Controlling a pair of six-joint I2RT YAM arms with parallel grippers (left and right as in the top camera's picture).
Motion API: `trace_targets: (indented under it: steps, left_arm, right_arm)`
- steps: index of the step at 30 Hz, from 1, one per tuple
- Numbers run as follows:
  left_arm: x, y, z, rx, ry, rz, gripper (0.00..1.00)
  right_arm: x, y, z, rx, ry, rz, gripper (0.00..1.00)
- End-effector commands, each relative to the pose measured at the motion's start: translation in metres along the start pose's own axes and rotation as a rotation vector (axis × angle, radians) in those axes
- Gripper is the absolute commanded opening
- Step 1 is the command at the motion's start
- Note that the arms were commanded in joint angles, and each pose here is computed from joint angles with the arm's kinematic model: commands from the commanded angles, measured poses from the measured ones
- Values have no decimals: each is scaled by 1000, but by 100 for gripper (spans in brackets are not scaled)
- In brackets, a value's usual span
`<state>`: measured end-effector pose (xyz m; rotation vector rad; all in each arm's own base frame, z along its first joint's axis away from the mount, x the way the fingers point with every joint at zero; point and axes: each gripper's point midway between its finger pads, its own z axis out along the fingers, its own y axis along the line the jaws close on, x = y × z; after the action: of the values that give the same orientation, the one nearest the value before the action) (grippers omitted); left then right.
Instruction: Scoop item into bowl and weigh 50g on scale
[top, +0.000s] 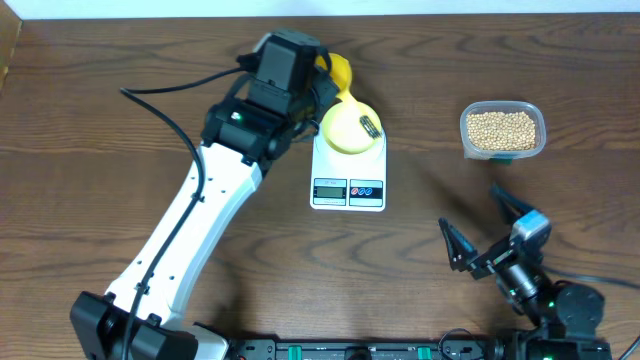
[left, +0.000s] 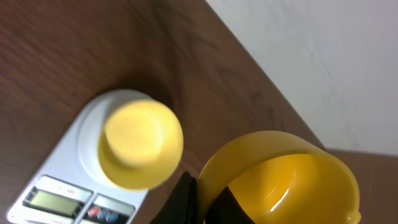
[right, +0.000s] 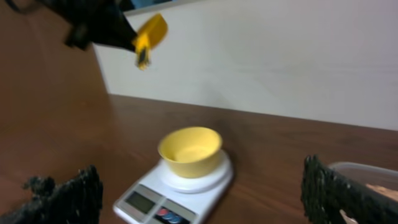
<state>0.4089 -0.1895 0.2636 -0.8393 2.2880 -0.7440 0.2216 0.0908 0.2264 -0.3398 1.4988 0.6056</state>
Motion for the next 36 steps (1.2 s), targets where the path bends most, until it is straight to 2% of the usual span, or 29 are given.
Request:
trace_targets:
  steps: [1, 6, 10, 13, 16, 19, 23, 32, 36]
  left_arm:
    - [-18, 2, -5, -1, -51, 9, 8]
    - [-26, 5, -5, -2, -66, -4, 8]
    - [-27, 3, -5, 6, -69, -5, 8]
    - [-25, 2, -5, 11, -57, -8, 8]
    - [-23, 4, -5, 3, -51, -73, 8]
    - [-19, 8, -5, -13, -41, -165, 8]
    - [-13, 6, -5, -13, -31, -239, 8]
    - [-10, 5, -5, -12, -34, -301, 8]
    - [-10, 5, -5, -12, -33, -300, 8]
  right_arm:
    - [-43, 24, 7, -123, -1, 54, 99]
    - [-84, 42, 33, -328, 99, 100, 99]
    - [-105, 46, 59, -517, 202, 206, 99]
    - [-113, 41, 77, -628, 265, 274, 99]
    - [-109, 30, 94, -702, 315, 333, 99]
    - [-93, 12, 111, -682, 345, 399, 99]
    - [-78, -2, 127, -633, 414, 601, 99]
    - [-66, 16, 164, -551, 434, 714, 99]
    - [-54, 18, 182, -433, 427, 753, 79]
